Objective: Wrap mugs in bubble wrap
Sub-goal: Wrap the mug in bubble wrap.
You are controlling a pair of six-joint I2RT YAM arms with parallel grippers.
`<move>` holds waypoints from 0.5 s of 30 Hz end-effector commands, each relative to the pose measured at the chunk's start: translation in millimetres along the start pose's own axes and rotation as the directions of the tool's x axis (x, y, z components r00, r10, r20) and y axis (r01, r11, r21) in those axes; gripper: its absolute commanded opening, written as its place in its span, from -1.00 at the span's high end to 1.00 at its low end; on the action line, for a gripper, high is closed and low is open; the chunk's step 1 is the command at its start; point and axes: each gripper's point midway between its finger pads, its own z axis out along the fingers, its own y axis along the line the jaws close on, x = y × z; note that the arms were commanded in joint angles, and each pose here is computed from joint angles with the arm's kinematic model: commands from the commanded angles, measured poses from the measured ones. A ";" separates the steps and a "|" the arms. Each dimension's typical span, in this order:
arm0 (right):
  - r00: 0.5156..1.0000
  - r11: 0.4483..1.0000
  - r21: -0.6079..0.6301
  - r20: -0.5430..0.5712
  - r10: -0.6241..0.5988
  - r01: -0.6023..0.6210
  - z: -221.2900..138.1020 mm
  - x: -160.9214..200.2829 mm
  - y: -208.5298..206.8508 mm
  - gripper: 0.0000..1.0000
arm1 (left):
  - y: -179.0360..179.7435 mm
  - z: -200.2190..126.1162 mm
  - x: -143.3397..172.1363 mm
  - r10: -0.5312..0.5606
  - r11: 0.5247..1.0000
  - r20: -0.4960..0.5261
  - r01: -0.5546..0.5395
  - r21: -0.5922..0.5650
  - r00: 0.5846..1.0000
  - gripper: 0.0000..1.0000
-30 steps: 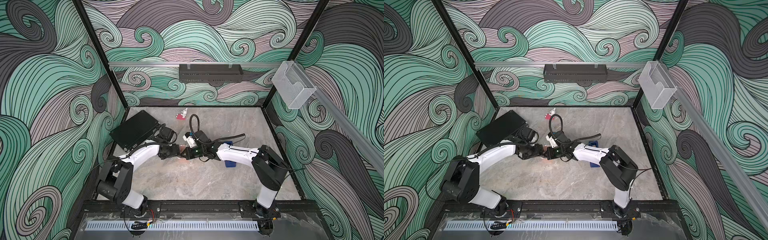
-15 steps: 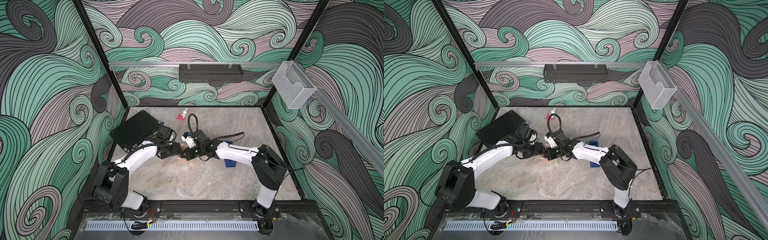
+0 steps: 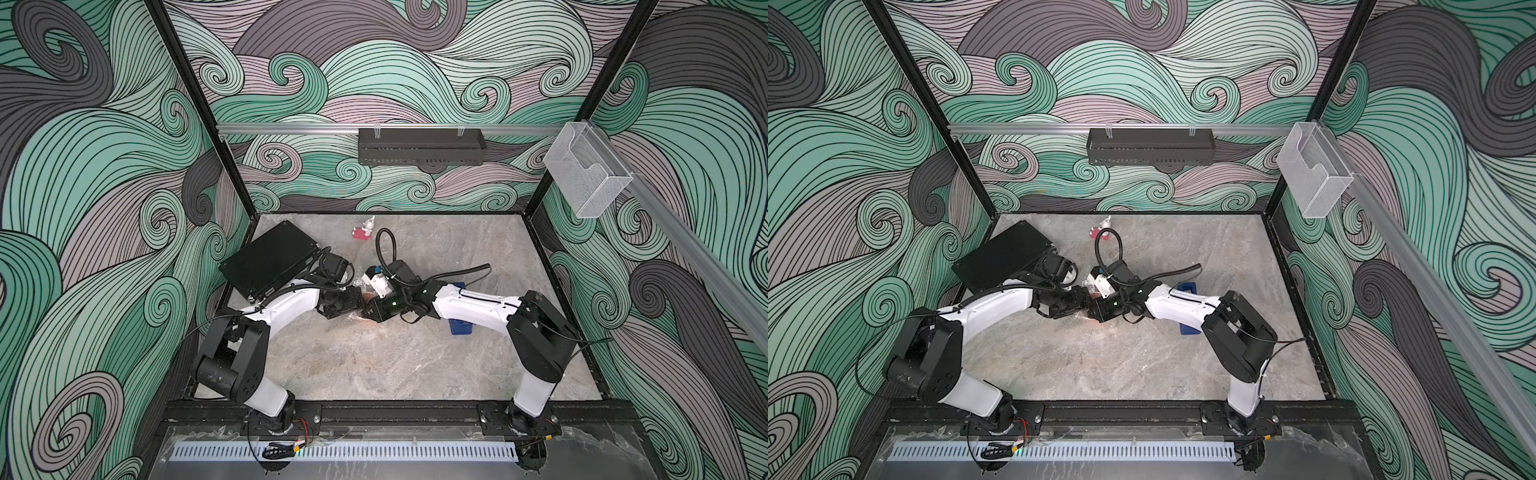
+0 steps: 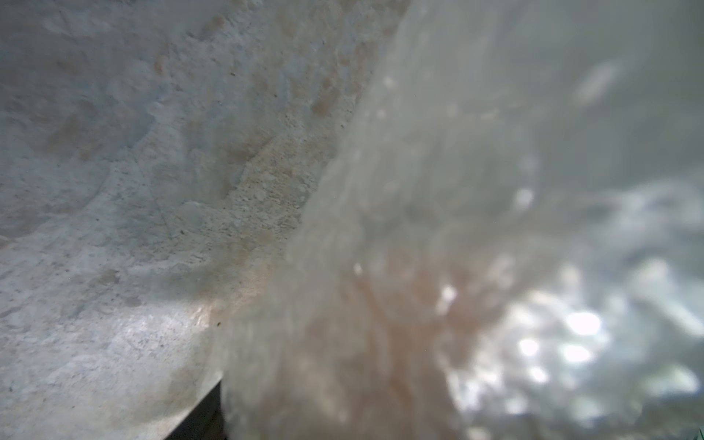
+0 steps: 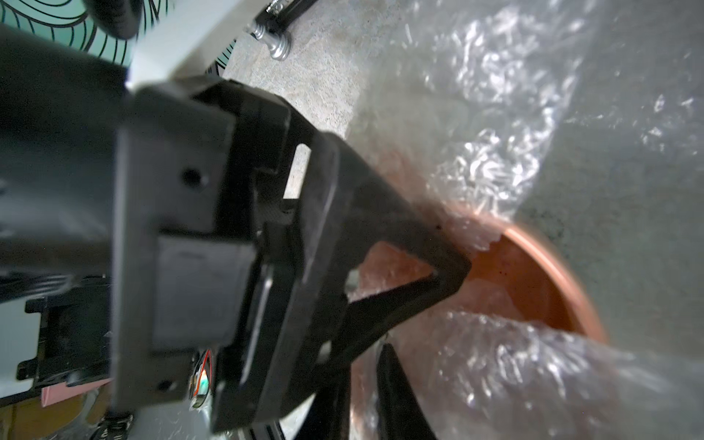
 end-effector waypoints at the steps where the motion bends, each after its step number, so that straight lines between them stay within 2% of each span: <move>1: 0.996 0.999 -0.021 0.078 -0.033 0.035 -24.2 -21.5 23.0 0.49 | 6.1 8.3 10.1 0.001 1.000 -0.045 -0.002 -0.029 0.999 -0.51; 9: 0.986 1.000 0.000 0.165 -0.012 0.012 -60.8 -35.6 34.7 0.27 | 7.0 5.1 6.7 0.008 0.999 -0.032 -0.009 -0.043 0.999 -0.51; 13: 0.984 0.994 0.093 0.176 0.034 -0.051 -70.5 -32.5 8.8 0.25 | 6.6 4.6 6.6 0.009 0.999 -0.031 -0.010 -0.042 0.999 -0.50; 15: 0.983 0.984 0.146 0.165 0.082 -0.107 -72.3 -26.4 -11.7 0.30 | 6.5 4.7 6.2 0.009 0.999 -0.031 -0.010 -0.042 0.999 -0.50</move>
